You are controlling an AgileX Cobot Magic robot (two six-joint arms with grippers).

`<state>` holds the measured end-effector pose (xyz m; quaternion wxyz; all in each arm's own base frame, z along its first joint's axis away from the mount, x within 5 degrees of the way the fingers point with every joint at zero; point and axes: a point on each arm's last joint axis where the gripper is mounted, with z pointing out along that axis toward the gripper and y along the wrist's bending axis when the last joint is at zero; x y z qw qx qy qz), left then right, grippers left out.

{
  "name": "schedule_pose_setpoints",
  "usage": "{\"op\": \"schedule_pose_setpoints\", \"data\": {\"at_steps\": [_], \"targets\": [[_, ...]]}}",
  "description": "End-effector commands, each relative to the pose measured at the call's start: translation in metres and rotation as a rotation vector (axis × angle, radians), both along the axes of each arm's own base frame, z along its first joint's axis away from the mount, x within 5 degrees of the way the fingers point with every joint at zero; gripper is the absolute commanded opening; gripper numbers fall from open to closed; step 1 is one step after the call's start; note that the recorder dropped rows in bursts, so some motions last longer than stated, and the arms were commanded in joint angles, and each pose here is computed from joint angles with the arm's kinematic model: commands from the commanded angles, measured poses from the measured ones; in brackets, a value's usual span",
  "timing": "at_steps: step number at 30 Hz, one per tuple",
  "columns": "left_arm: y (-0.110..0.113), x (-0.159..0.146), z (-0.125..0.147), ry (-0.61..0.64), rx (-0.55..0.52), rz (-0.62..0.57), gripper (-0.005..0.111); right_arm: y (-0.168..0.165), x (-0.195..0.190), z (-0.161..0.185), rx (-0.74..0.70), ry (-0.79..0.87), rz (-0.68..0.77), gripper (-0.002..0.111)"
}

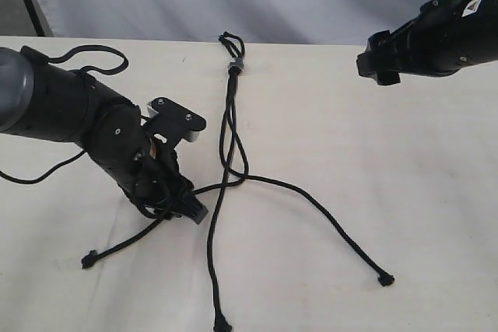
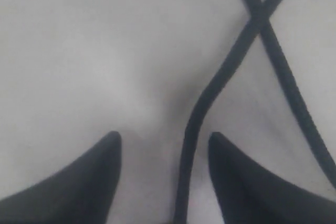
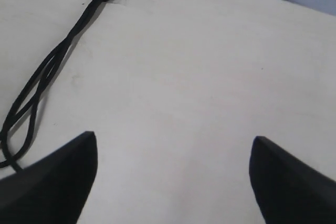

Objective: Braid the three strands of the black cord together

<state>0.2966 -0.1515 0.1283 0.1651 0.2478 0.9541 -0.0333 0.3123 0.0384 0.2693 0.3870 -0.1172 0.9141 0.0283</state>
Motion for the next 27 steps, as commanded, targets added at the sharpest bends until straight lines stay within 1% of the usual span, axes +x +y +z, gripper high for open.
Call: {"op": "schedule_pose_setpoints", "data": {"at_steps": [1,4,7,9,10,12,13,15,18,20,24,27], "targets": [[0.001,0.0,0.006,-0.03,-0.018,0.009,0.065,0.009,-0.007,-0.004,0.027,0.075,0.036,0.075],[0.01,0.003,0.03,-0.099,-0.053,0.043,0.062,0.026,-0.013,-0.004,0.022,0.123,0.111,0.075],[0.031,0.007,0.063,-0.195,-0.086,0.099,0.05,0.049,-0.021,-0.002,0.028,0.164,0.196,0.075],[0.052,0.007,0.086,-0.255,-0.104,0.159,0.036,0.07,-0.029,-0.004,0.022,0.188,0.27,0.075],[0.062,0.007,0.093,-0.267,-0.104,0.188,0.028,0.082,-0.034,-0.005,0.023,0.202,0.311,0.075],[0.08,0.004,0.105,-0.287,-0.103,0.242,0.005,0.108,-0.046,-0.008,0.027,0.238,0.401,0.075],[0.086,0.001,0.109,-0.3,-0.105,0.259,0.001,0.12,-0.051,-0.01,0.019,0.25,0.442,0.075],[0.095,-0.004,0.108,-0.338,-0.115,0.282,0.001,0.148,-0.063,-0.014,-0.006,0.266,0.545,0.075],[0.101,-0.006,0.109,-0.437,-0.148,0.297,0.001,0.181,-0.079,-0.028,-0.041,0.312,0.659,0.075],[0.103,-0.007,0.111,-0.449,-0.138,0.293,0.001,0.198,-0.086,-0.041,-0.061,0.333,0.705,0.075],[0.106,-0.01,0.117,-0.467,-0.142,0.298,0.001,0.22,-0.091,-0.068,-0.102,0.421,0.746,0.075],[0.106,-0.011,0.119,-0.464,-0.14,0.299,0.001,0.227,-0.086,-0.088,-0.128,0.494,0.728,0.075]]}}
